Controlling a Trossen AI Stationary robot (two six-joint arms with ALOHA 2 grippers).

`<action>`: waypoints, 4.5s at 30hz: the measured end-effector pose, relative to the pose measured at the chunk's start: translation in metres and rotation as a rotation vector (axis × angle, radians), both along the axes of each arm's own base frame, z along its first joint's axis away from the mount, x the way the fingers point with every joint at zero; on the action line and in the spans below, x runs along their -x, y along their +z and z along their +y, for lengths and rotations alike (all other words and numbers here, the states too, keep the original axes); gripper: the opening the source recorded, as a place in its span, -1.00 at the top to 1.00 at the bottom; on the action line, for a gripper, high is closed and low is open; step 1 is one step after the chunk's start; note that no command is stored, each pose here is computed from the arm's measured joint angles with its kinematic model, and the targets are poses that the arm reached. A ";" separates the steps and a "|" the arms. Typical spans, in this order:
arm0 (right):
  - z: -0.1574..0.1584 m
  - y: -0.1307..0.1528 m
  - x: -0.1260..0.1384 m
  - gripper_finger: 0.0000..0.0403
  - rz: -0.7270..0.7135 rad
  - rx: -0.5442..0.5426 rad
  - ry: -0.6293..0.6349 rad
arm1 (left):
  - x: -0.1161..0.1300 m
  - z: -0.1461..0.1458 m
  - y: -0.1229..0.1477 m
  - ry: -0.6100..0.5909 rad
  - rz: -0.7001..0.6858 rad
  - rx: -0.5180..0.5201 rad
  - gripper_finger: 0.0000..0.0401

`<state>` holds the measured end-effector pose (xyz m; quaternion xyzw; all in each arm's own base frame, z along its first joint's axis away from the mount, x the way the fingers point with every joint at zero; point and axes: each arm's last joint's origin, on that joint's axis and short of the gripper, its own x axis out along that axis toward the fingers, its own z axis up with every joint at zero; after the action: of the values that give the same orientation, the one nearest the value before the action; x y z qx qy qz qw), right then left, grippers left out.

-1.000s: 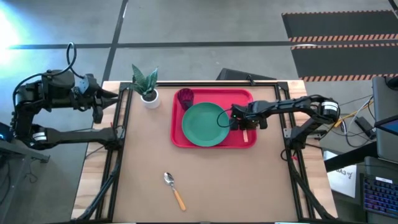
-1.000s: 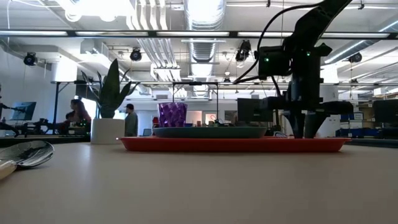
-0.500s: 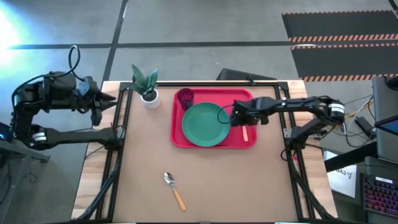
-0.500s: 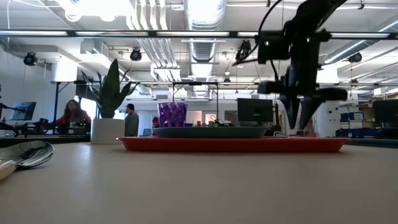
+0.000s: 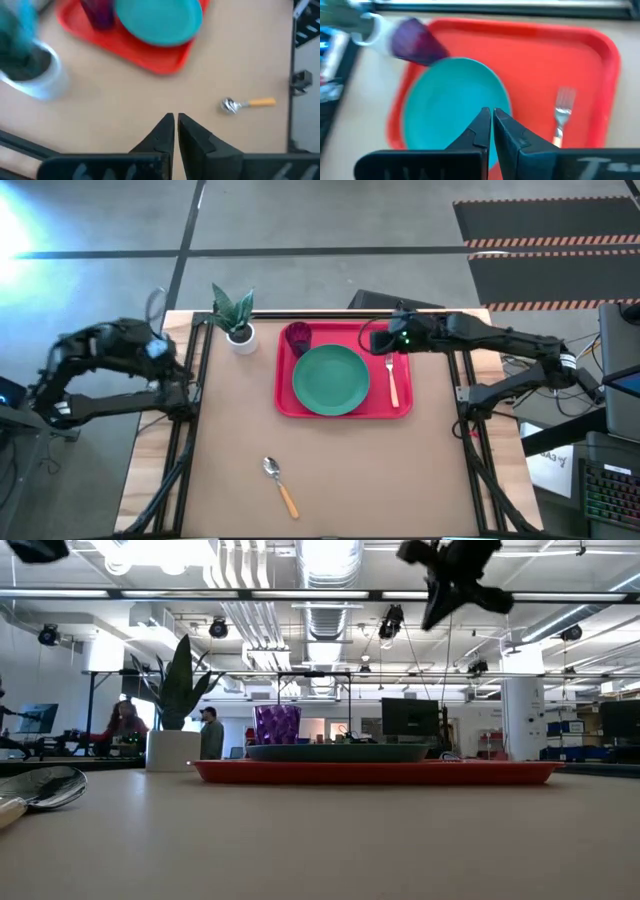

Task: Pick and place plate/cup/fork/spoon on tray
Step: Put the light orange spoon on the red tray between the light orange fork and the green plate

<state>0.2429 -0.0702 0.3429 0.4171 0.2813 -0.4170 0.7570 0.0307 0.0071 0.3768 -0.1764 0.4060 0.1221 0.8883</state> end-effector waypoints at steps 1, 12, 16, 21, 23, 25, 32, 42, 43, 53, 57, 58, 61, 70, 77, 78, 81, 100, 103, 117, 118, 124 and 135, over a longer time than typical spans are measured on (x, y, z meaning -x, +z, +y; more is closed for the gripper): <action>0.001 0.007 -0.001 0.96 -0.017 0.014 0.017 | -0.001 0.000 -0.010 0.005 0.009 0.032 0.98; 0.002 0.041 -0.003 0.96 -0.072 0.103 0.105 | -0.009 0.001 -0.064 0.015 -0.040 0.114 1.00; 0.002 0.042 -0.003 0.96 -0.072 0.105 0.108 | -0.020 0.003 -0.059 -0.017 -0.057 0.163 1.00; 0.002 0.042 -0.003 0.96 -0.071 0.108 0.106 | -0.040 0.005 -0.051 -0.113 -0.041 0.174 1.00; 0.001 0.042 -0.002 0.96 -0.068 0.115 0.099 | -0.053 0.003 -0.052 -0.175 -0.023 0.179 1.00; 0.001 0.042 -0.002 0.96 -0.065 0.122 0.091 | -0.067 -0.002 -0.054 -0.233 -0.007 0.177 1.00; 0.000 0.042 -0.002 0.96 -0.056 0.133 0.100 | -0.112 -0.047 -0.066 -0.407 0.064 0.110 1.00; 0.001 0.041 -0.002 0.96 -0.027 0.156 0.206 | -0.122 -0.139 -0.110 -0.293 0.306 0.104 1.00; 0.001 0.041 -0.002 0.96 -0.026 0.154 0.219 | -0.124 -0.146 -0.113 -0.273 0.305 0.107 1.00; 0.002 0.041 -0.003 0.96 -0.025 0.152 0.302 | -0.166 -0.189 -0.167 -0.222 0.334 0.054 1.00; 0.003 0.042 -0.003 0.96 -0.028 0.149 0.323 | -0.170 -0.194 -0.181 -0.214 0.372 0.029 1.00; 0.003 0.043 -0.004 0.96 -0.034 0.152 0.330 | -0.171 -0.194 -0.184 -0.212 0.384 0.023 1.00; 0.003 0.046 -0.004 0.96 -0.039 0.161 0.344 | -0.173 -0.196 -0.193 -0.209 0.405 0.015 1.00; 0.004 0.062 -0.002 0.96 -0.074 0.211 0.371 | -0.190 -0.201 -0.215 -0.198 0.349 0.070 1.00; 0.004 0.077 0.001 0.96 -0.109 0.248 0.385 | -0.193 -0.209 -0.225 -0.239 0.379 0.140 1.00; 0.004 0.079 0.001 0.96 -0.113 0.251 0.386 | -0.193 -0.209 -0.227 -0.241 0.381 0.137 1.00; 0.005 0.082 0.002 0.96 -0.120 0.260 0.389 | -0.195 -0.207 -0.233 -0.232 0.396 0.124 1.00; 0.005 0.083 0.002 0.96 -0.121 0.267 0.400 | -0.269 -0.171 -0.269 -0.276 0.150 0.115 1.00; 0.005 0.083 0.002 0.96 -0.122 0.265 0.401 | -0.280 -0.156 -0.267 -0.281 0.106 0.096 1.00; 0.011 0.082 -0.002 0.96 -0.160 0.197 0.505 | -0.278 -0.158 -0.225 -0.292 -0.004 0.043 1.00; 0.012 0.080 -0.004 0.96 -0.164 0.181 0.520 | -0.275 -0.158 -0.215 -0.276 -0.012 0.013 1.00; 0.019 0.060 -0.037 0.96 -0.183 0.023 0.672 | -0.245 -0.151 -0.161 -0.163 0.019 -0.155 1.00; 0.031 -0.013 -0.124 0.96 -0.215 -0.290 0.909 | -0.190 -0.139 -0.081 -0.048 -0.104 -0.324 1.00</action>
<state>0.3670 -0.0389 0.3302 0.3936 0.4104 0.0445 0.8214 0.2205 -0.1323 0.2954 -0.0273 0.3386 0.1554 0.9276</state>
